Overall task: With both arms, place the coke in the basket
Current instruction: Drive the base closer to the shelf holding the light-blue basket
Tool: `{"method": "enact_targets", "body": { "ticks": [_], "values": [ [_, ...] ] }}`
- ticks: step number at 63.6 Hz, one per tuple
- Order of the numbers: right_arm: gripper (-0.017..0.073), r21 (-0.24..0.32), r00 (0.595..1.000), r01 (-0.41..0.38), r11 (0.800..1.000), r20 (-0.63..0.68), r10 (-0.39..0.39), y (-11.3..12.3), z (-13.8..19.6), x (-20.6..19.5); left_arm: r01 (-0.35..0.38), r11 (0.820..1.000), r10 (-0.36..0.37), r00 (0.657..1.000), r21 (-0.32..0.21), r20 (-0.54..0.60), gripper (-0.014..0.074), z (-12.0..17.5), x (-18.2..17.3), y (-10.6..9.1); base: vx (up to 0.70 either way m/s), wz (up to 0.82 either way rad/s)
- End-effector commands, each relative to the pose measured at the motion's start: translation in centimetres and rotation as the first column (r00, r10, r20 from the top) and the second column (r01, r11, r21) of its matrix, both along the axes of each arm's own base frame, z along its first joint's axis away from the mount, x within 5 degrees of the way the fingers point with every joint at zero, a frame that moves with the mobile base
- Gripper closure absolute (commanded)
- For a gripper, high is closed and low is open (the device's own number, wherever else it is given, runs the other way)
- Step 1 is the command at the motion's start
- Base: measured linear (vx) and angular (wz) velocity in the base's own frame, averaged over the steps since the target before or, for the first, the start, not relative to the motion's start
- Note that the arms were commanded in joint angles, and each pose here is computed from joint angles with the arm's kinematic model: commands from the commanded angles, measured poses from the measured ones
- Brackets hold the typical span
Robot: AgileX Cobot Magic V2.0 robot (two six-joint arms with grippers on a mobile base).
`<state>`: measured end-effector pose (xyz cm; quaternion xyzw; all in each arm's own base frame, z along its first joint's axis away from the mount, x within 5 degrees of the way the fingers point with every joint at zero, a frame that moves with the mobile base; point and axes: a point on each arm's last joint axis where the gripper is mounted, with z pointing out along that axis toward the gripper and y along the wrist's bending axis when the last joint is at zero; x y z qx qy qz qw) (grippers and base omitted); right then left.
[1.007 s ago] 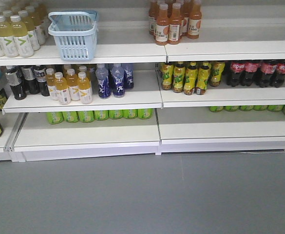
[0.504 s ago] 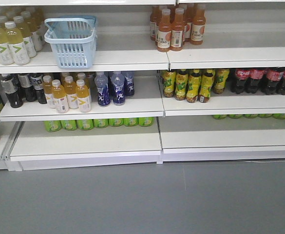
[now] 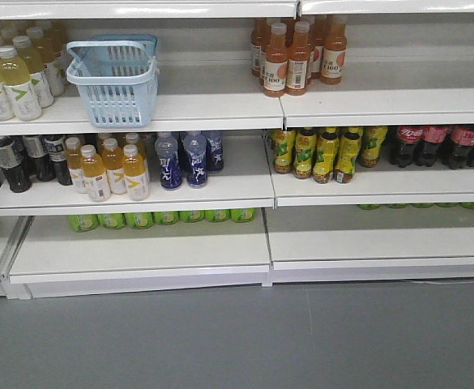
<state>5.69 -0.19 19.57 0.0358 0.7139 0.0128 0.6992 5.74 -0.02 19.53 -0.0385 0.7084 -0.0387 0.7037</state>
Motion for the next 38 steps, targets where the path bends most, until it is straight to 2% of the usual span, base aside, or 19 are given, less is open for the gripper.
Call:
{"method": "enact_targets", "body": {
  "ticks": [1, 38],
  "values": [
    [0.0568, -0.007, 0.997, 0.004, 1.0, 0.078, -0.003, -0.01, 0.31, -0.09, -0.008, 1.0, 0.007, 0.998, 0.003, 0.069, 0.06, 0.54, -0.01, 0.06, 0.11, 0.0],
    [0.0568, -0.007, 0.997, 0.004, 1.0, 0.078, -0.003, -0.01, 0.31, -0.09, -0.008, 1.0, 0.007, 0.998, 0.003, 0.069, 0.06, 0.54, -0.01, 0.06, 0.1, 0.01]
  ]
}}
